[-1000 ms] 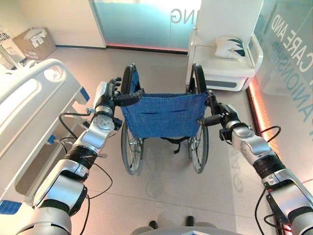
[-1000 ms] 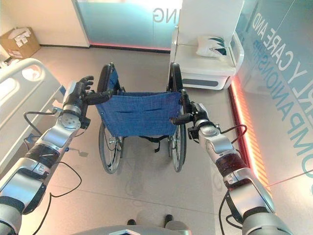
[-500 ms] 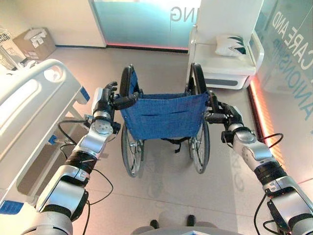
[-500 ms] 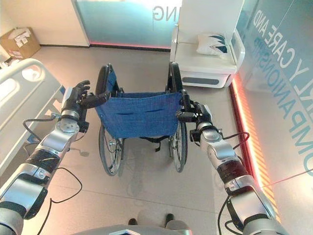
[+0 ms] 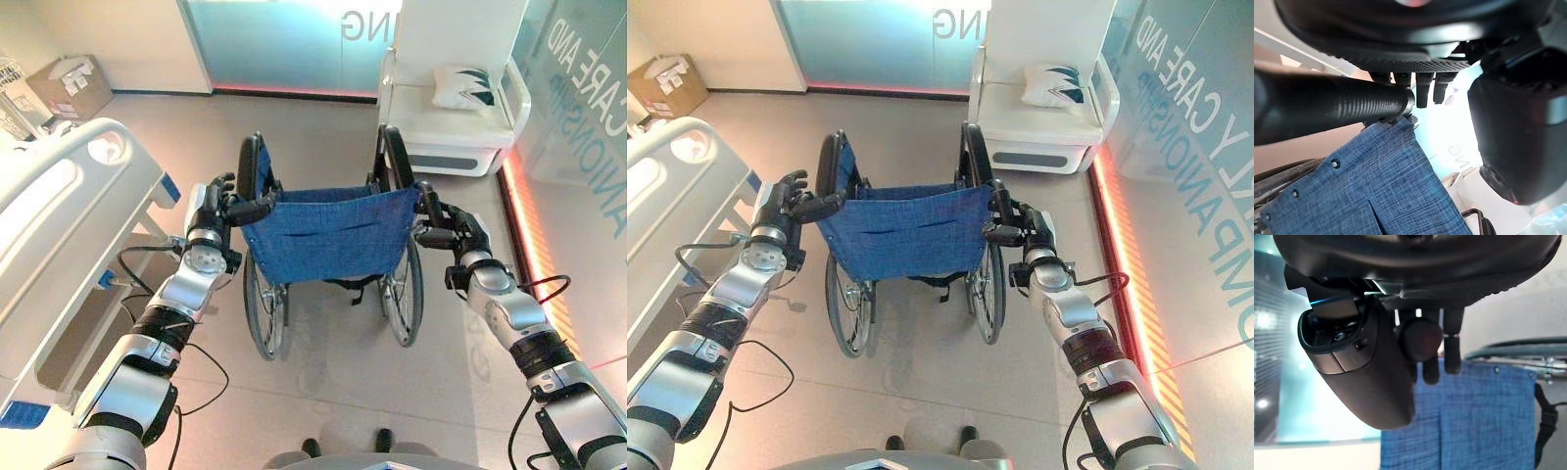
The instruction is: Push the wheelchair next to the bed
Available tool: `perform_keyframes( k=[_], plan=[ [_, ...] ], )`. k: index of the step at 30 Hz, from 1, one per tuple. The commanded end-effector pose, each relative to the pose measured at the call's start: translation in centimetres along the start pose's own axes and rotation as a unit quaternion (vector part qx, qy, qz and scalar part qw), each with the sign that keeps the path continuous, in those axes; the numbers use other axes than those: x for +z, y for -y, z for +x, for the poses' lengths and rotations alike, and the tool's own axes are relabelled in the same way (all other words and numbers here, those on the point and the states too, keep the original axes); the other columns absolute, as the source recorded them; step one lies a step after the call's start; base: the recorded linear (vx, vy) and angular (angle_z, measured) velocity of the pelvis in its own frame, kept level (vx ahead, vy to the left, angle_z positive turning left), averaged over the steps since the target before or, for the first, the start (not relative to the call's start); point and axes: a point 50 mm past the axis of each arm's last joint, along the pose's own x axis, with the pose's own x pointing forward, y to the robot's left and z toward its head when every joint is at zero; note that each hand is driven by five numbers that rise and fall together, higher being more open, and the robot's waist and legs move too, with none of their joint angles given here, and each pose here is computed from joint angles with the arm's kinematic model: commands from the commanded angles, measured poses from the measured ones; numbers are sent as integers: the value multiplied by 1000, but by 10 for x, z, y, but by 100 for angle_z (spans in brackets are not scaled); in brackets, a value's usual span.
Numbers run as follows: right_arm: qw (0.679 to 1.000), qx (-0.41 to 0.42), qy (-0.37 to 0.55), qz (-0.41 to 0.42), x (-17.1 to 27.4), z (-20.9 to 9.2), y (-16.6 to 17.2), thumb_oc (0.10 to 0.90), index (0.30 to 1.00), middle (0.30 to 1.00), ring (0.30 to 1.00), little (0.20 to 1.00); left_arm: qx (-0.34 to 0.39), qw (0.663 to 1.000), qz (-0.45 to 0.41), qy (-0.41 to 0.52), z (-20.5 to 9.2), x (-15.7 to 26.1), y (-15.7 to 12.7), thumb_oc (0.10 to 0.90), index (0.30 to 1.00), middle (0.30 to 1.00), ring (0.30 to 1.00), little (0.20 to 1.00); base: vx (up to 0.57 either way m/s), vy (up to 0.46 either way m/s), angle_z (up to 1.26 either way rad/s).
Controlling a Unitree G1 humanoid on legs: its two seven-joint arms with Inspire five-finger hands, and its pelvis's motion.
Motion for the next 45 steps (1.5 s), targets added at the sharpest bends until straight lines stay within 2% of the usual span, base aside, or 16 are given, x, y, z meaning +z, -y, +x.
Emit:
perform_keyframes(
  k=[1, 4, 11, 16, 26, 33, 38, 44, 45],
  plan=[
    [971, 54, 233, 18, 87, -11, -21, 400, 300, 300, 300, 300, -25, 997, -54, -56, 5, -9, -2, 800, 900, 900, 900, 900, 0, 0, 0],
    [971, 59, 230, 12, 89, -10, -22, 400, 300, 300, 300, 300, -7, 989, -90, -113, 4, -19, 3, 800, 900, 900, 900, 900, 0, 0, 0],
    [972, 63, 226, 8, 91, -7, -30, 400, 300, 300, 300, 300, 47, 981, -116, -145, 6, -22, 3, 800, 900, 900, 900, 900, -2, -3, 0],
    [972, 66, 227, 4, 92, -6, -31, 400, 300, 300, 300, 300, 28, 974, -121, -188, 3, -31, 10, 800, 900, 900, 900, 900, -36, -26, 6],
    [972, 66, 225, -2, 99, -5, -31, 400, 300, 300, 300, 300, -69, 970, -19, -233, 5, -41, -2, 800, 900, 900, 900, 900, -23, -15, 7],
    [974, 63, 219, -10, 97, -4, -27, 400, 300, 300, 300, 300, -122, 971, -27, -203, 10, -25, -14, 800, 900, 900, 900, 900, -7, -1, 2],
    [974, 61, 217, -12, 96, -2, -26, 400, 300, 300, 300, 300, -116, 979, -20, -167, 14, -12, -20, 800, 900, 900, 900, 900, -13, 1, 6],
    [975, 64, 213, -16, 96, -1, -28, 400, 300, 300, 300, 300, -139, 980, -17, -139, 16, -3, -13, 800, 900, 900, 900, 900, 2, 2, 1],
    [975, 66, 213, -17, 96, -1, -28, 400, 300, 300, 300, 300, -147, 980, -21, -135, 16, -2, -11, 753, 829, 829, 829, 829, 0, 0, 0]
  ],
)
